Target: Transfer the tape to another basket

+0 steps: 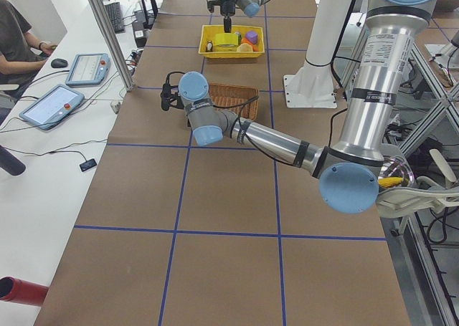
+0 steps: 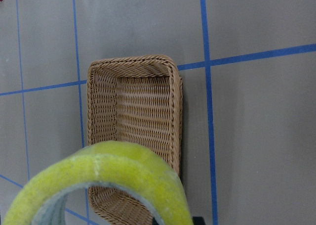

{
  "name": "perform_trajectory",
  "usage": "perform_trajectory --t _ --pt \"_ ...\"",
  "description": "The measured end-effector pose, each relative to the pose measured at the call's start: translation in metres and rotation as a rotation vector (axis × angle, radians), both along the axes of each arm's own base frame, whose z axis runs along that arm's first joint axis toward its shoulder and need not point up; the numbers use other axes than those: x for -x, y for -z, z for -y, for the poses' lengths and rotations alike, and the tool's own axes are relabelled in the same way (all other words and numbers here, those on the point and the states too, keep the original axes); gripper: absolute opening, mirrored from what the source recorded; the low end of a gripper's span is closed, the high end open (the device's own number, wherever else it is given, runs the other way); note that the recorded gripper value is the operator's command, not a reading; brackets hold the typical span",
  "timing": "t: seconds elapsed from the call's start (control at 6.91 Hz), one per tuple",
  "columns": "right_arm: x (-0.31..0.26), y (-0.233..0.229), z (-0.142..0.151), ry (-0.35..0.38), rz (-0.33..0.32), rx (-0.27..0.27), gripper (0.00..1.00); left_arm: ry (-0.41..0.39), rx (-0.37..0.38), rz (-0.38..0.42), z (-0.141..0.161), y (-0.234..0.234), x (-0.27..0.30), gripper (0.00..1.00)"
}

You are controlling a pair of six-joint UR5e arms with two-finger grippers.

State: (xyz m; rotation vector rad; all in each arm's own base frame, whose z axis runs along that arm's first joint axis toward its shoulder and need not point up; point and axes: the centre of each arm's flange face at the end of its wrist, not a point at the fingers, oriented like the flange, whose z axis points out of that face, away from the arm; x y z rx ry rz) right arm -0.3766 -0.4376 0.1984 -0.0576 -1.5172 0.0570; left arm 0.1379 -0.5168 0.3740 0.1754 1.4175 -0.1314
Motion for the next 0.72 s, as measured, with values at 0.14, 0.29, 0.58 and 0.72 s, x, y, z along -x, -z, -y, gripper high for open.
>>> perform_trajectory --t 0.14,0.29,0.58,0.72 --pt "0.006 0.004 -0.011 0.015 0.038 0.015 0.0 -0.002 0.048 -0.074 -0.007 0.018 -0.014 0.98" --pt "0.011 0.007 -0.022 0.034 0.079 0.035 0.0 -0.002 0.097 -0.153 -0.013 0.04 -0.032 0.98" --pt "0.01 0.014 -0.037 0.058 0.178 0.081 0.0 -0.008 0.189 -0.356 -0.041 0.078 -0.1 0.98" --pt "0.009 0.018 -0.044 0.052 0.246 0.104 0.0 -0.023 0.237 -0.462 -0.056 0.094 -0.123 0.98"
